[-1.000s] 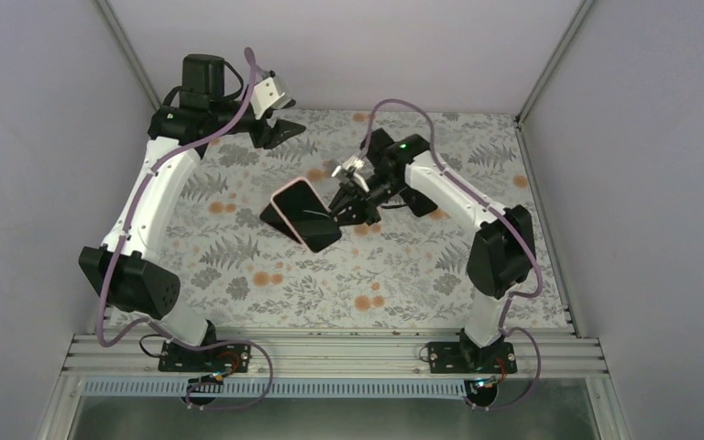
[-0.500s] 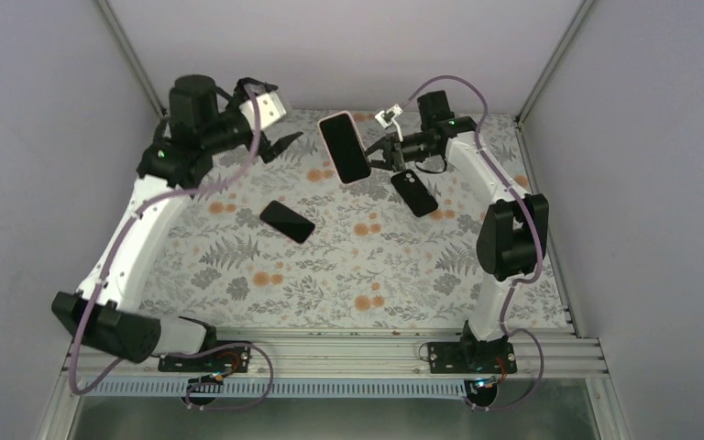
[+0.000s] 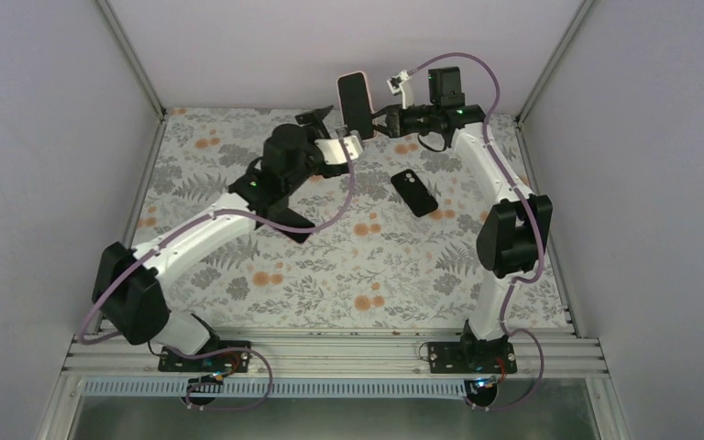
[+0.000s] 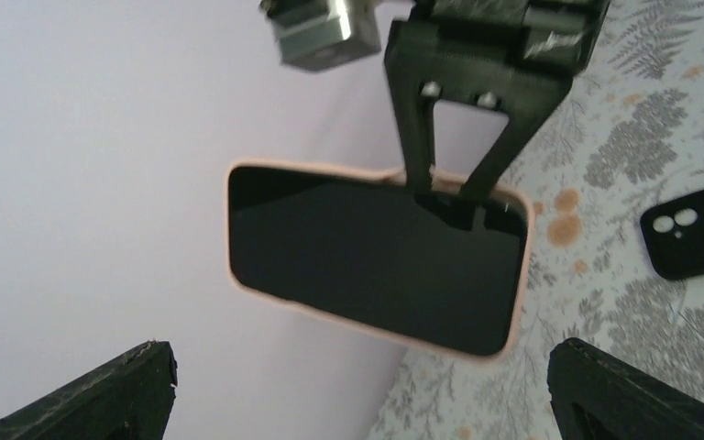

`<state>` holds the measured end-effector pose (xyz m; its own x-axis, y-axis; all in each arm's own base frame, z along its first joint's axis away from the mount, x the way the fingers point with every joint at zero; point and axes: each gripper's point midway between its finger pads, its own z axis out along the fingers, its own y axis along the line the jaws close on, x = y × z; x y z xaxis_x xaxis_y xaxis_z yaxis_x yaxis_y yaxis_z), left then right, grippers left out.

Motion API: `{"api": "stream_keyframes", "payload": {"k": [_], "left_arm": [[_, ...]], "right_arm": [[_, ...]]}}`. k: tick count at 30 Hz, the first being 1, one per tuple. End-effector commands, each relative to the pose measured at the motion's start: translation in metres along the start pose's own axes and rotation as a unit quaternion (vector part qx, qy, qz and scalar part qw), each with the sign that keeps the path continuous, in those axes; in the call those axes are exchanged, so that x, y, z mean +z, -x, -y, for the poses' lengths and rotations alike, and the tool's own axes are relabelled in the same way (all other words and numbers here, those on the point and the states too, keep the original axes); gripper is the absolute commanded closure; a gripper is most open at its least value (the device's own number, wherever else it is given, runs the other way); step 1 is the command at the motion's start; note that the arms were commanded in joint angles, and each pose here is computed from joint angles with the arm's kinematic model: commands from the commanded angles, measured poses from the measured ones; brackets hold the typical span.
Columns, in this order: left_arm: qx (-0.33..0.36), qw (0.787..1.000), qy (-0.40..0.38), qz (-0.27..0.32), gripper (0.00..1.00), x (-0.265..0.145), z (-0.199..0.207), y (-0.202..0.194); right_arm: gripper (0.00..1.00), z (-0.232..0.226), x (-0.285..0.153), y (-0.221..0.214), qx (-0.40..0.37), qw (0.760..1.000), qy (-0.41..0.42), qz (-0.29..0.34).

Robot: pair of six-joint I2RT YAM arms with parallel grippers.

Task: Take the phone out of the phone case
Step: Remove the phone case from the phone.

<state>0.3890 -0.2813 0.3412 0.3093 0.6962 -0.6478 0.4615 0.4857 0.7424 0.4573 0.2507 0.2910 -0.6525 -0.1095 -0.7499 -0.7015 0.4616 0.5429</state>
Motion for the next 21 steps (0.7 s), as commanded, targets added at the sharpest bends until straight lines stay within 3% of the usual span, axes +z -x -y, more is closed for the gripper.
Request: {"api": "stream_keyframes", "payload": {"k": [1, 9, 21], "left_arm": [[0.015, 0.995, 0.087, 0.039, 0.00, 0.013, -0.020, 0.037], [-0.015, 0.997, 0.064, 0.038, 0.00, 0.054, 0.001, 0.053], [-0.017, 0.996, 0.086, 0.020, 0.00, 0.069, -0.005, 0.046]], "right_arm": [[0.97, -0.031, -0.012, 0.026, -0.027, 0.999, 0.010, 0.037], [0.97, -0.045, -0.023, 0.026, -0.036, 0.998, 0.010, 0.047], [0.97, -0.064, -0.037, 0.029, -0.050, 0.997, 0.016, 0.064]]}}
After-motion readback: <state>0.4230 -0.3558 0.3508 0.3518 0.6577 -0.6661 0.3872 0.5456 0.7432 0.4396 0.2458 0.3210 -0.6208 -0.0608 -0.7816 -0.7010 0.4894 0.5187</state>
